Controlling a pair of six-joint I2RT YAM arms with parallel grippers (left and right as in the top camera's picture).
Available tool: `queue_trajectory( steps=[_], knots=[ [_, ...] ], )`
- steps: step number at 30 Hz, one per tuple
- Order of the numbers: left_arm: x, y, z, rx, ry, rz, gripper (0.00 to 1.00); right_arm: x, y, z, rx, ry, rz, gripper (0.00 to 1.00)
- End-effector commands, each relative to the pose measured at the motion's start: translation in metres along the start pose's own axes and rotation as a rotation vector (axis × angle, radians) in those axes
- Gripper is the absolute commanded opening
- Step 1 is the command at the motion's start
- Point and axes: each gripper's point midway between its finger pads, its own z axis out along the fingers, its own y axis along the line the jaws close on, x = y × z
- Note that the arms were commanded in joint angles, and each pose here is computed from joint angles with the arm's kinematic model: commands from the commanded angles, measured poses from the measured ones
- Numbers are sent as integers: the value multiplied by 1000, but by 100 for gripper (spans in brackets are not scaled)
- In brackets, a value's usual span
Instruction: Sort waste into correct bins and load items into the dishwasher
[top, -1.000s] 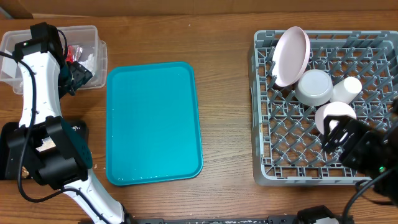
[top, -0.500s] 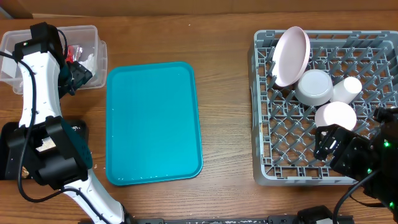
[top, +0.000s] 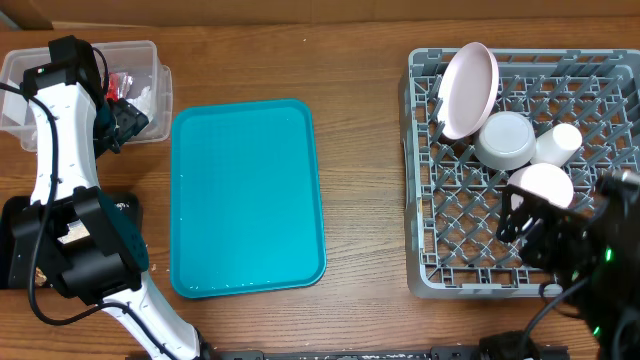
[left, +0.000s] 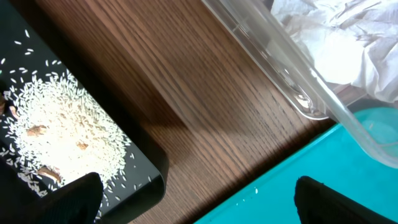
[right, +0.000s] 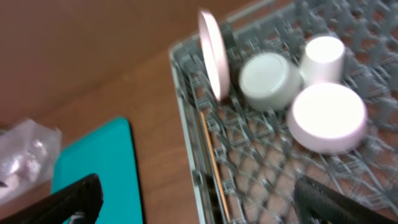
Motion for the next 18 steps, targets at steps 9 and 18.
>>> queue_trajectory(
  steps=[9,18],
  knots=[
    [0,2,1,-7,-1,-14,100,53,-10,71,-282,-329,-51,100],
    [0,2,1,-7,-1,-14,100,54,-11,92,-381,-569,-130,100]
  ],
)
